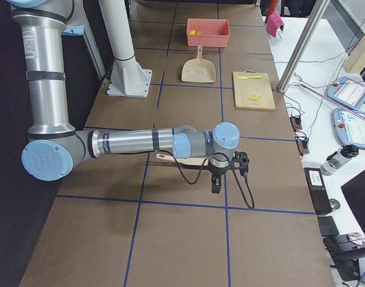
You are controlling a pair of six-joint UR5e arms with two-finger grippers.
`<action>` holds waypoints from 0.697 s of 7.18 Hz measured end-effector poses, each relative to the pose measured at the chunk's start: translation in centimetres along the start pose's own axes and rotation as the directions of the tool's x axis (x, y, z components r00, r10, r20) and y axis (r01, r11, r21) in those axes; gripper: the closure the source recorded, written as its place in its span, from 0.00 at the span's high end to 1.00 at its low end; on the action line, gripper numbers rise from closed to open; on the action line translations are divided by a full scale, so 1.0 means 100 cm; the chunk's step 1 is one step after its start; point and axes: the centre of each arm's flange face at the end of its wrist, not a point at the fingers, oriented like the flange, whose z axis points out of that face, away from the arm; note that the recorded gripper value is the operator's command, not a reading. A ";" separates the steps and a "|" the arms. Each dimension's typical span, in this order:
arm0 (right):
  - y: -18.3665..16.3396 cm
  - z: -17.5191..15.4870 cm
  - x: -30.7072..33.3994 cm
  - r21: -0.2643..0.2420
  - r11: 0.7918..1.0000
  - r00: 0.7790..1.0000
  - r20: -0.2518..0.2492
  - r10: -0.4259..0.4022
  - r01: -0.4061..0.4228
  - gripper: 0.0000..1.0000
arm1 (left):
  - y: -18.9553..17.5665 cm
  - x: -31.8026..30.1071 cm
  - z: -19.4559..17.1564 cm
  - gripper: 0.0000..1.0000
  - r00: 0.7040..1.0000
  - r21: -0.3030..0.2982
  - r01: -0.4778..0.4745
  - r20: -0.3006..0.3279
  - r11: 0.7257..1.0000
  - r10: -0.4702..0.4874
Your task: Sweep and dump trash into bin
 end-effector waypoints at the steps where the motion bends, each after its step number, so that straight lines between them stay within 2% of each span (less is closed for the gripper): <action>1: 0.000 -0.001 -0.001 0.002 1.000 1.000 0.001 -0.001 0.001 1.00 | -0.001 0.002 0.001 1.00 1.000 -0.002 -0.003 -0.003 1.000 0.003; 5: -0.001 0.010 -0.011 -0.014 1.000 1.000 -0.001 -0.017 0.017 1.00 | 0.005 0.012 -0.005 1.00 1.000 0.001 -0.014 -0.007 1.000 0.014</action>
